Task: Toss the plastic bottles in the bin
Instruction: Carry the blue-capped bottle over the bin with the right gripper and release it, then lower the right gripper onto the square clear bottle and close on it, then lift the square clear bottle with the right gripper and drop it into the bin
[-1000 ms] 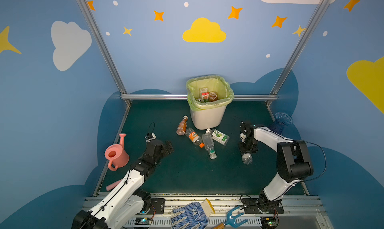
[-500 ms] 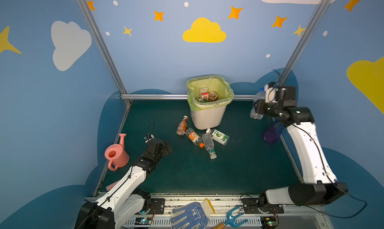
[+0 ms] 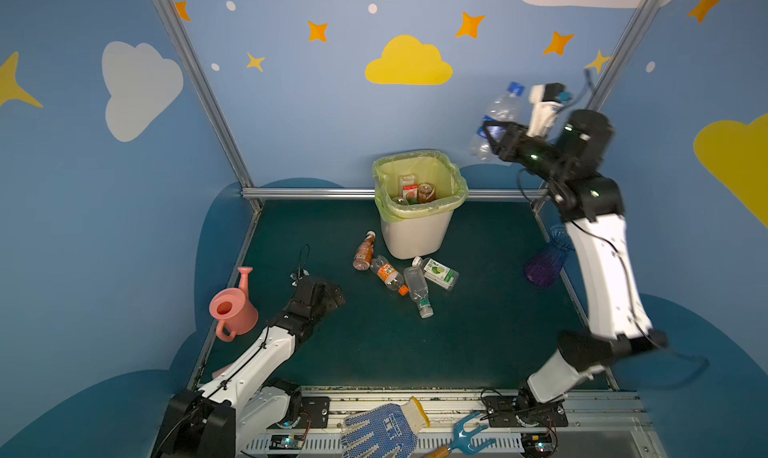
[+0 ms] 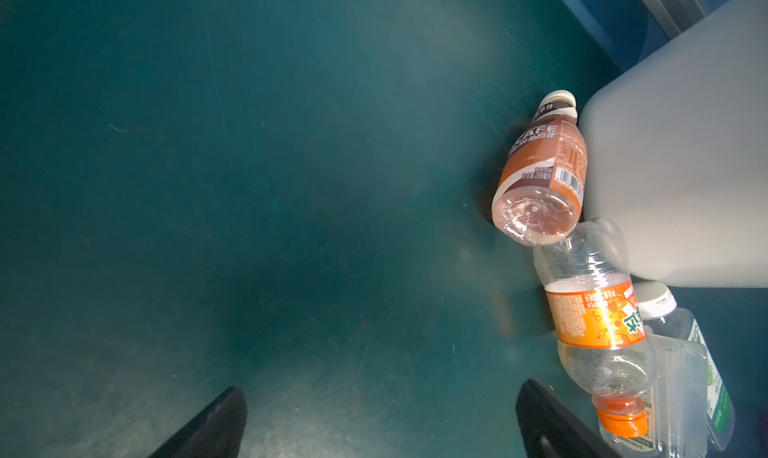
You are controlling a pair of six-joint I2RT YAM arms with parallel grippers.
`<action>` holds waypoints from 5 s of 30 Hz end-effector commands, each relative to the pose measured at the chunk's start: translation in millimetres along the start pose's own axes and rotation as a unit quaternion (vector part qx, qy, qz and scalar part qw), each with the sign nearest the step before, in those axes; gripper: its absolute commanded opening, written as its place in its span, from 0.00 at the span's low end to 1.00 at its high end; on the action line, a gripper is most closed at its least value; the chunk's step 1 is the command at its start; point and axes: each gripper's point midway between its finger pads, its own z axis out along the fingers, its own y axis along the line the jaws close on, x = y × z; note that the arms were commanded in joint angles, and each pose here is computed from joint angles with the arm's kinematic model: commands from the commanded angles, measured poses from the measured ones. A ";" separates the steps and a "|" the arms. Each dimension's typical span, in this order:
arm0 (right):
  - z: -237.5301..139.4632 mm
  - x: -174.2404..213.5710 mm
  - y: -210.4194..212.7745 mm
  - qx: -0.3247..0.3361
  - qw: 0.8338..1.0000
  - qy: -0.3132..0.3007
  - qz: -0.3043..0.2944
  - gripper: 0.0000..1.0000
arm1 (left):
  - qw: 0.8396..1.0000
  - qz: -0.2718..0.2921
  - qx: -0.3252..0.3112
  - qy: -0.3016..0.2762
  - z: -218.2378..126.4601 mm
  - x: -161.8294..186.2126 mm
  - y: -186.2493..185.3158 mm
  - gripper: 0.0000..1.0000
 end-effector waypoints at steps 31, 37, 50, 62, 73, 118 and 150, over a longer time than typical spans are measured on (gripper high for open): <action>-104.6 197.0 -81.6 0.154 0.977 0.116 0.090 0.96 | 0.998 0.022 0.048 0.026 -13.2 7.8 -32.5 1.00; -89.0 328.5 -86.7 0.191 0.946 0.243 0.103 0.94 | 1.000 0.004 0.012 0.014 -10.7 4.8 -19.2 1.00; -29.1 449.8 -54.5 0.217 0.891 0.399 0.004 0.85 | 1.000 0.000 -0.019 0.008 -12.8 3.9 -2.9 1.00; -15.4 474.5 -71.8 0.273 0.853 0.442 -0.047 0.75 | 1.000 0.002 -0.025 -0.011 -21.5 2.4 11.4 1.00; -46.8 480.9 -72.9 0.274 0.840 0.465 -0.047 0.48 | 1.000 -0.007 -0.027 -0.015 -21.8 5.2 17.8 1.00; -76.7 383.6 -34.9 0.234 0.864 0.438 -0.087 0.44 | 0.999 -0.010 -0.033 -0.015 -13.2 11.0 25.5 1.00; 34.1 53.7 -3.4 0.055 0.995 0.077 -0.040 0.82 | 0.996 0.032 -0.045 0.064 16.4 7.2 -7.0 1.00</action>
